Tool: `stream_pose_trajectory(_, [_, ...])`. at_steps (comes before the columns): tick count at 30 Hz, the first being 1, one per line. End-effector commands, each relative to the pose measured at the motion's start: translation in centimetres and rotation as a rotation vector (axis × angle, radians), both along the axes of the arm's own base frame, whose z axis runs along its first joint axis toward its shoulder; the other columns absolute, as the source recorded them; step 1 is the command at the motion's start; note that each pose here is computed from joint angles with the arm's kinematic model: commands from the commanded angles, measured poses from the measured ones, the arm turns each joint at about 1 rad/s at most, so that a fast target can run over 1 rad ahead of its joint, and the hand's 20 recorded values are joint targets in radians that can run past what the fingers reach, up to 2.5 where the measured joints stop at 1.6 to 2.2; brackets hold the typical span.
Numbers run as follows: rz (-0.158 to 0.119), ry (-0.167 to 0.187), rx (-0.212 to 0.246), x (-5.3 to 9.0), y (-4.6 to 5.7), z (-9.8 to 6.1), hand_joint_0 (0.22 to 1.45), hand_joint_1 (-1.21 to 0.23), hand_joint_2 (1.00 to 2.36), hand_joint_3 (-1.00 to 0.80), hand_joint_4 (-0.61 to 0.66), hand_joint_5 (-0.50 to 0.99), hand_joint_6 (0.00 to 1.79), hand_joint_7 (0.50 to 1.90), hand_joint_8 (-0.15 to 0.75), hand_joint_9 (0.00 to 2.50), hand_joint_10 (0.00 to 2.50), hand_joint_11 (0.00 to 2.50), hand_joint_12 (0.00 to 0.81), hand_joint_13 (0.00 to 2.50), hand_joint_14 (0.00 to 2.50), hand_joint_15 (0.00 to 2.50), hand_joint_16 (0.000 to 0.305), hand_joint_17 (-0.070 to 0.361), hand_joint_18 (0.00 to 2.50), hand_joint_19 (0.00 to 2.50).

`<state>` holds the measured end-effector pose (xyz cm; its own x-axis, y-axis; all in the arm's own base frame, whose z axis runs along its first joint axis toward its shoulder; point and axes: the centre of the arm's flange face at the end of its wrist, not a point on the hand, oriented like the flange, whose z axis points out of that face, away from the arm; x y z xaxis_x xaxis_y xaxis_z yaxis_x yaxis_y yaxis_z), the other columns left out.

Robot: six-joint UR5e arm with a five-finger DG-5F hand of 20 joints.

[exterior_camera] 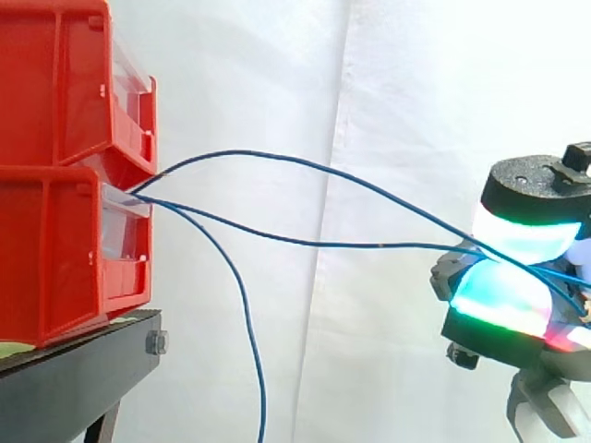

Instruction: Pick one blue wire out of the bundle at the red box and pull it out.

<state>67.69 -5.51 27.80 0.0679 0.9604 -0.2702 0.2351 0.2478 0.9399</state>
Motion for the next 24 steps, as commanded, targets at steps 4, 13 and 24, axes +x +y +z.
stream_pose_trajectory(4, [-0.002,-0.008,-0.003,0.3,-0.2,0.6,0.64,-0.78,1.02,-0.16,0.14,-0.14,0.94,1.20,0.381,1.15,0.02,0.84,0.426,0.95,0.02,0.62,0.052,0.117,0.78,0.50])
stream_pose_trajectory(13, [-0.012,0.052,-0.011,0.0,-0.7,2.0,0.63,-0.79,1.02,-0.13,0.13,-0.13,0.93,1.19,0.370,1.00,0.01,0.63,0.436,0.84,0.02,0.48,0.052,0.116,0.63,0.36])
stream_pose_trajectory(24, [-0.037,0.109,-0.027,-0.6,-1.2,2.1,0.63,-0.80,1.01,-0.14,0.12,-0.12,0.93,1.21,0.332,0.82,0.01,0.33,0.414,0.68,0.01,0.35,0.049,0.110,0.42,0.23])
